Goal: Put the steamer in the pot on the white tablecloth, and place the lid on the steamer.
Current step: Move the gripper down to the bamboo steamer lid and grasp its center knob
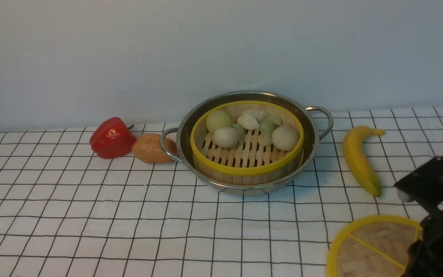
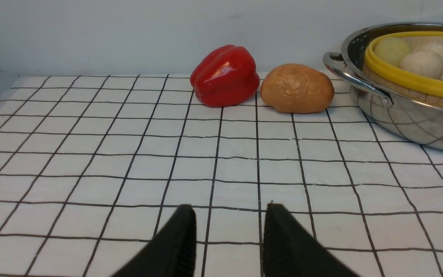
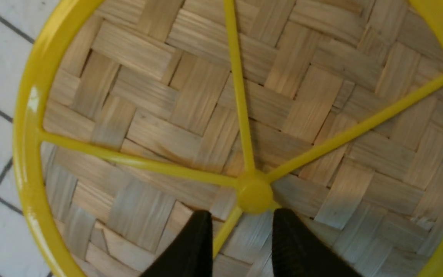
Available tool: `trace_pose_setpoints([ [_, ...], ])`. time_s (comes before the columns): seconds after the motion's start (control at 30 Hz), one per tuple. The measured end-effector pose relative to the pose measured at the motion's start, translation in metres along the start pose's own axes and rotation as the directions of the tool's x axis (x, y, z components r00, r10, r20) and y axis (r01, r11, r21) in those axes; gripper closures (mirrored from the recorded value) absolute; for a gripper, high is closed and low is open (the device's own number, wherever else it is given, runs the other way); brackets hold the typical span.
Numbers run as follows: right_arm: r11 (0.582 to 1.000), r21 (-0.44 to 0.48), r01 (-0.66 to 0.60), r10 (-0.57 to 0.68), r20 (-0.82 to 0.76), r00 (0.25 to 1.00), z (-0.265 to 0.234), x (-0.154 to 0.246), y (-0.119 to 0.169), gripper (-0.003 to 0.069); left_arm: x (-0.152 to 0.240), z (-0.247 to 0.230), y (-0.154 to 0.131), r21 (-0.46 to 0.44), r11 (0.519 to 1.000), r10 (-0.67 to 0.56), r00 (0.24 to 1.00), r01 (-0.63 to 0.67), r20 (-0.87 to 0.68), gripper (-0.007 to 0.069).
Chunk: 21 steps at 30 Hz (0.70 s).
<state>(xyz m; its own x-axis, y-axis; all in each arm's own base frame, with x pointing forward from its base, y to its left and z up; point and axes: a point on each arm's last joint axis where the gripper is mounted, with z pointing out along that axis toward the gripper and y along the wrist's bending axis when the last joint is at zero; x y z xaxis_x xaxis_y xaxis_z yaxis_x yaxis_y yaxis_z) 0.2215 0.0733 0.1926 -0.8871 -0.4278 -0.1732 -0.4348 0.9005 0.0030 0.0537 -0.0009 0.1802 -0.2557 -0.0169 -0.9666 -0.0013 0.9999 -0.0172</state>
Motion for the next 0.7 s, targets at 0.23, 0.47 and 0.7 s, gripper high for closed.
trace_pose_setpoints([
  [0.23,1.0,0.014,0.003,-0.003,-0.005,1.0,0.019,-0.009,-0.001,0.0419,0.0,0.0,0.0,0.0,1.0,0.0,1.0,0.0,0.0,0.0382],
  [0.47,1.0,0.022,-0.002,0.003,-0.026,1.0,0.024,-0.011,-0.002,0.0473,0.0,0.0,0.0,0.0,1.0,0.0,1.0,0.0,0.0,0.0382],
  [0.7,0.999,0.037,0.003,-0.001,-0.037,0.999,-0.03,-0.027,-0.004,0.0513,0.0,0.0,0.0,0.0,1.0,0.0,1.0,0.0,0.0,0.0382],
])
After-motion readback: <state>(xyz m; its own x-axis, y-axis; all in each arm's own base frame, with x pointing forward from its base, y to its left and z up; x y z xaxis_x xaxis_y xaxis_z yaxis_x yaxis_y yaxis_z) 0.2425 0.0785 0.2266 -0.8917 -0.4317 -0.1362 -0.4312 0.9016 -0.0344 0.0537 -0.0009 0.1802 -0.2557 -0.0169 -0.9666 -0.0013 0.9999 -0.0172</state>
